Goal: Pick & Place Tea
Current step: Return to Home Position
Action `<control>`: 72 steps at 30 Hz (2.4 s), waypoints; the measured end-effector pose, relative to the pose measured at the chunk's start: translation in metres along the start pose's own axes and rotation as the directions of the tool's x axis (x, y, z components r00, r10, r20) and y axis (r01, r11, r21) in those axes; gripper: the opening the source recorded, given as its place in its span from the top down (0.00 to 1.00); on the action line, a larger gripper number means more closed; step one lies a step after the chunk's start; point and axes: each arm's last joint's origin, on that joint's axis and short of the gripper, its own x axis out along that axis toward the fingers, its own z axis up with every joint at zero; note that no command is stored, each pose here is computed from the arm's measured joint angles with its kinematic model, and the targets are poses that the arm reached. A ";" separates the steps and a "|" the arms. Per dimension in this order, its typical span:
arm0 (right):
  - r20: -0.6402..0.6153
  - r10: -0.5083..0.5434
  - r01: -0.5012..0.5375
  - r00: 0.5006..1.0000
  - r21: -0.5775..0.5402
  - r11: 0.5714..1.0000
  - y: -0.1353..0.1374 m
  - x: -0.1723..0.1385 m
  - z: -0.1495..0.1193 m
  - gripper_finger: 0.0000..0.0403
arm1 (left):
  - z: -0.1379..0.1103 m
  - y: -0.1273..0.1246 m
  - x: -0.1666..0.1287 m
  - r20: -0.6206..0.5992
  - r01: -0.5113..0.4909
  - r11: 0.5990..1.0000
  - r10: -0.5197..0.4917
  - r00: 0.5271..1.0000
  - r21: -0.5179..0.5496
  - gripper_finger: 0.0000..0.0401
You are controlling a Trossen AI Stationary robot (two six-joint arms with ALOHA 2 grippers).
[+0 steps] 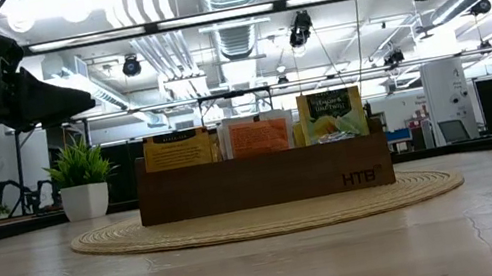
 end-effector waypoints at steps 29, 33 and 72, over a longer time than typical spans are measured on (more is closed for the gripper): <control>-0.121 0.015 -0.032 0.993 -0.140 0.990 -0.004 -0.041 -0.031 0.98 | -0.001 0.000 0.001 -0.013 0.001 1.000 -0.001 1.000 0.004 0.50; -0.166 -0.038 0.014 0.985 -0.143 0.990 -0.006 -0.041 -0.035 0.98 | -0.001 0.000 0.001 -0.013 0.001 1.000 -0.001 1.000 0.004 0.50; -0.195 -0.105 0.173 0.975 0.376 0.910 -0.007 -0.042 -0.037 0.98 | -0.001 0.000 0.001 -0.013 0.001 1.000 -0.001 1.000 0.004 0.50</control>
